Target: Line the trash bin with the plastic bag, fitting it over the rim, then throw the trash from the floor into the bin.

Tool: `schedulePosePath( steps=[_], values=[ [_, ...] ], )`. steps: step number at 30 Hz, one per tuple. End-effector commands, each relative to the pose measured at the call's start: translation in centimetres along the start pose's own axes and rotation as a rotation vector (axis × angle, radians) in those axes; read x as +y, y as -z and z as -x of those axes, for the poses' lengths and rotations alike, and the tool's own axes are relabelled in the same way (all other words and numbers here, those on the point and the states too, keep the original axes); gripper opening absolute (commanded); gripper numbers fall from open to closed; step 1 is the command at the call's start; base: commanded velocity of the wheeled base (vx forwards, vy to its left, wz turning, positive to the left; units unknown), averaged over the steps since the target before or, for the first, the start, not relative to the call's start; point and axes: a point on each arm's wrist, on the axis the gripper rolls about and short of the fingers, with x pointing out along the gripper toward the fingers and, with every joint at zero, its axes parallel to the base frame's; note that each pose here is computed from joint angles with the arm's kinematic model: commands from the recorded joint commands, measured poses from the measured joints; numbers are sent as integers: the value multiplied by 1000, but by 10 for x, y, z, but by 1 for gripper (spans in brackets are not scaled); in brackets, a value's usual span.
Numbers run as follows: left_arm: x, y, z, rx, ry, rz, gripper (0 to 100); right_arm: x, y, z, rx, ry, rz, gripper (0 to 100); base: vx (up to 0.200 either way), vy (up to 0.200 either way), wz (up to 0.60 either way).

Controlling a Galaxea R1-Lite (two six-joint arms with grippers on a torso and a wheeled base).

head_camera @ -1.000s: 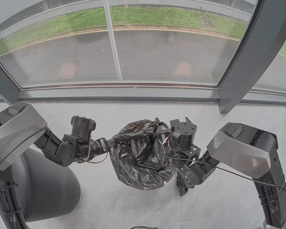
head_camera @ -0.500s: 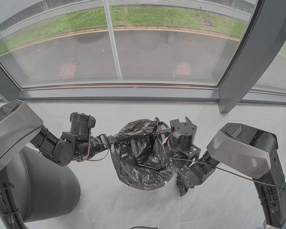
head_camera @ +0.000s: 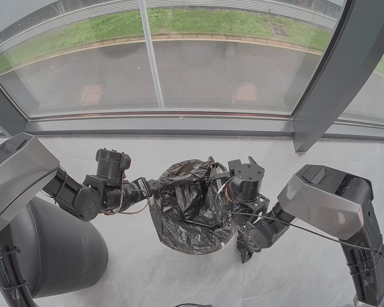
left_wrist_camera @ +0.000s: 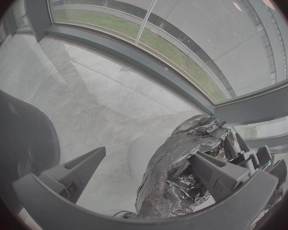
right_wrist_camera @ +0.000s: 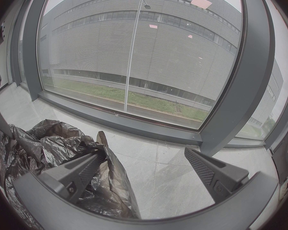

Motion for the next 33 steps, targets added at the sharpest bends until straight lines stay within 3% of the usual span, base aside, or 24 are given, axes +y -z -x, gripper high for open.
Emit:
schedulePosePath(
  steps=[1, 15, 33],
  values=[
    [-2, -2, -5, -8, 4, 13, 100, 0, 0, 0, -1, -1, 0, 100, 0, 0, 0],
    [2, -6, -30, -41, -1, 34, 100, 1, 3, 0, 4, -2, 2, 100, 0, 0, 0],
    [27, -5, -48, -39, -40, 54, 100, 4, 10, 0, 7, -5, 5, 100, 0, 0, 0]
  ],
)
